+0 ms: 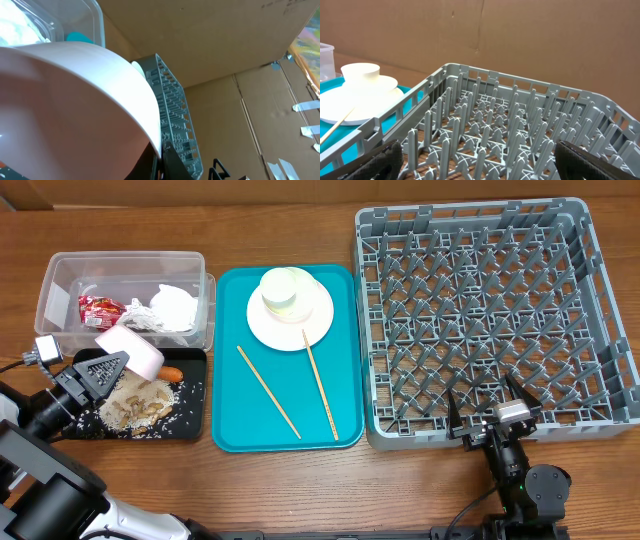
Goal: Sort waste into correct bins and load items into the dishwasher
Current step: 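Tip the pink bowl to dump rice and shells onto the black tray, then carry the emptied pink bowl back and set it on the teal tray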
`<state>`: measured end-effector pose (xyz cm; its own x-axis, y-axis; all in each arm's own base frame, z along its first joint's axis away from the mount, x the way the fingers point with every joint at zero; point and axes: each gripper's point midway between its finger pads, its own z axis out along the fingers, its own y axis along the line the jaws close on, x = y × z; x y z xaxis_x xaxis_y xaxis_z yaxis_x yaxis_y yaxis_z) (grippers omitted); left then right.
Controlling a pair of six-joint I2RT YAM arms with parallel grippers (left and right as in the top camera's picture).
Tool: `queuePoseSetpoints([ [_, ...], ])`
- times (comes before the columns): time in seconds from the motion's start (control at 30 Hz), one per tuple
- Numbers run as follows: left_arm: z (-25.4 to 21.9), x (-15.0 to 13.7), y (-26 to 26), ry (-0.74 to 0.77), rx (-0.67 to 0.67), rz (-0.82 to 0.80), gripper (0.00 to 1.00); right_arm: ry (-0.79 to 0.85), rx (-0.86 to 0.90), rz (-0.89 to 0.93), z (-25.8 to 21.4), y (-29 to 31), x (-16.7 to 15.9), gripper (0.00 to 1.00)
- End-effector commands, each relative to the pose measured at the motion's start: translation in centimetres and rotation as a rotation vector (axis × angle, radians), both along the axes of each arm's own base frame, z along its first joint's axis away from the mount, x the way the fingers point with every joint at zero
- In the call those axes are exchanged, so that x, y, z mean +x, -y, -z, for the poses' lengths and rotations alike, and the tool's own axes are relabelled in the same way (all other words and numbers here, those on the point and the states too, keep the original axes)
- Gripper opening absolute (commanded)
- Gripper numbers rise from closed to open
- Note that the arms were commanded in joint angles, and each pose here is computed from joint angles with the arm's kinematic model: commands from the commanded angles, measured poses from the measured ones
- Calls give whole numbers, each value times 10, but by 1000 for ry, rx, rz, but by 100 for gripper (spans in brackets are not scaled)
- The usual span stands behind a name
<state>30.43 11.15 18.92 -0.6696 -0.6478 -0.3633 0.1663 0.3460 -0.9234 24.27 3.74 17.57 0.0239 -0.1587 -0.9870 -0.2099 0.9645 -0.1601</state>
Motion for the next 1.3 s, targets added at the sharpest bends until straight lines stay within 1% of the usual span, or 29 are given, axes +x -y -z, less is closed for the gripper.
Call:
queuePoseSetpoints([
  [0.0, -5, -2, 6, 21, 41, 18, 4, 1, 8, 1, 2, 0, 0, 100],
  [0.1, -2, -4, 7, -1, 40, 27, 4, 1, 8, 1, 2, 0, 0, 100],
  [0.37, -3, 1, -1, -119, 3, 24, 4, 1, 8, 1, 2, 0, 0, 100],
  [0.47, -12, 7, -5, -140, 8, 24, 4, 1, 8, 1, 2, 0, 0, 100],
  [0.6, -19, 15, -8, -252, 56, 47, 4, 1, 8, 1, 2, 0, 0, 100],
  [0.8, -15, 31, 3, -523, 288, 81, 4, 1, 8, 1, 2, 0, 0, 100],
  [0.87, -8, 35, 11, -644, 416, 78, 4, 1, 8, 1, 2, 0, 0, 100],
  [0.9, -6, 37, 19, -679, 475, 91, 4, 1, 8, 1, 2, 0, 0, 100],
  [1.0, 2, 41, 50, -738, 607, 155, 4, 1, 8, 1, 2, 0, 0, 100],
  [1.13, 18, 38, 90, -829, 831, 226, 4, 1, 8, 1, 2, 0, 0, 100],
  [1.27, 24, 33, 124, -866, 1037, 257, 4, 1, 8, 1, 2, 0, 0, 100],
])
